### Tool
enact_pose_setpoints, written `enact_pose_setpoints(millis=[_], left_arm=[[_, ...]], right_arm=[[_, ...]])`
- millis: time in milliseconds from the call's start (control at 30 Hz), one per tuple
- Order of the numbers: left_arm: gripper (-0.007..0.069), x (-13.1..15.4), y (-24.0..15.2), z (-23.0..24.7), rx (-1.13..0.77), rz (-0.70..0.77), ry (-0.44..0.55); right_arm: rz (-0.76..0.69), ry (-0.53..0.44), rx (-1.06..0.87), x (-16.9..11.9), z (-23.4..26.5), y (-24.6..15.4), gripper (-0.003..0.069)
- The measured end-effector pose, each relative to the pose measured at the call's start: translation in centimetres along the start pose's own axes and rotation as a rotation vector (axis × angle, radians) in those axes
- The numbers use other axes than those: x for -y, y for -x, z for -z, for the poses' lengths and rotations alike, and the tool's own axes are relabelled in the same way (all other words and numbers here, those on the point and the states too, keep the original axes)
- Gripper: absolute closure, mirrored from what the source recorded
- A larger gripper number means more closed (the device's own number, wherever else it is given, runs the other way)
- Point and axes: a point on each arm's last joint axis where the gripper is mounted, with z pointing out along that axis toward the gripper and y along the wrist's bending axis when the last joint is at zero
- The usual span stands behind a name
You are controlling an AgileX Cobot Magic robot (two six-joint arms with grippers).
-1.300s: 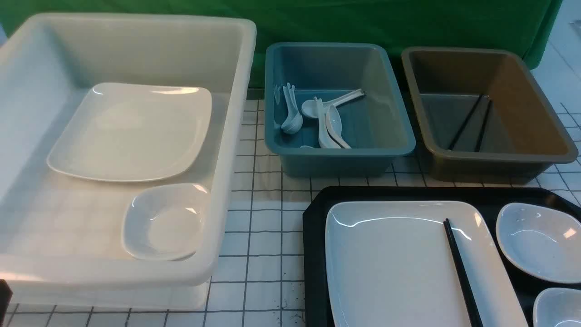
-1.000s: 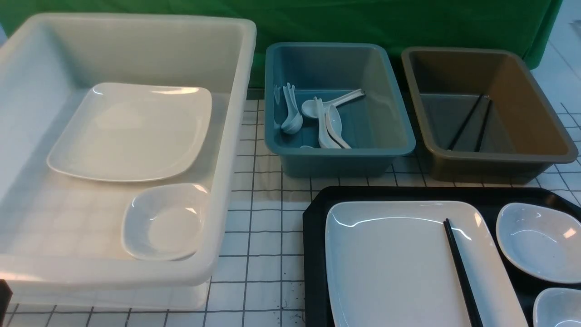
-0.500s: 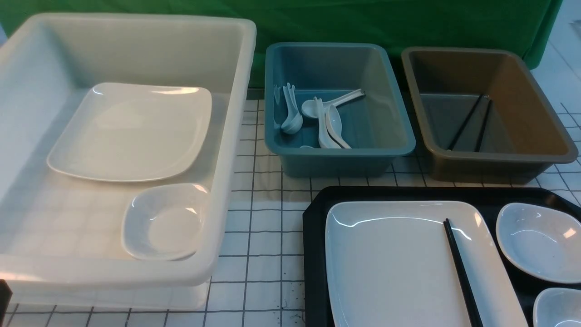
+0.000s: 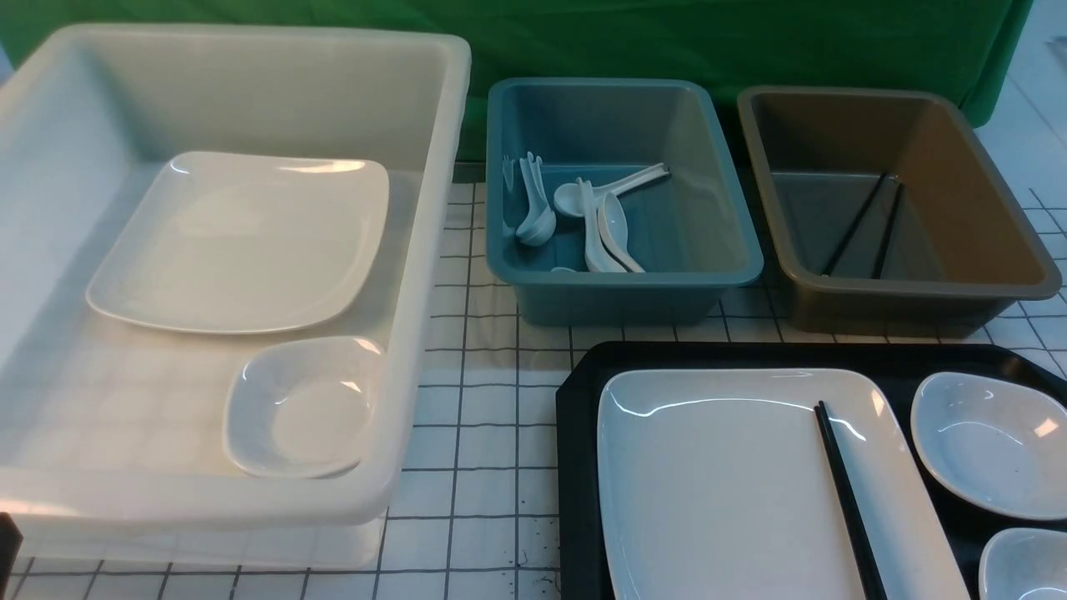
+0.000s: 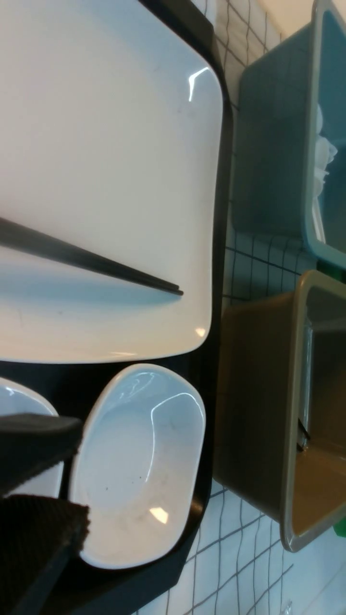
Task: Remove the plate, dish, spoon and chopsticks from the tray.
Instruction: Use the right arm to grab a soup spoon from the plate
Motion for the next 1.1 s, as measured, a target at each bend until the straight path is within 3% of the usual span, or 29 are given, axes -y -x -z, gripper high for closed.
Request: enact_pose_setpoints(millis=[1100], left_arm=[[0.0620, 0.00, 0.00, 0.00, 0.000, 0.000, 0.001]], right_arm=[[-0.007, -0.005, 0.018, 0.05, -0.02, 0.11, 0.0413]])
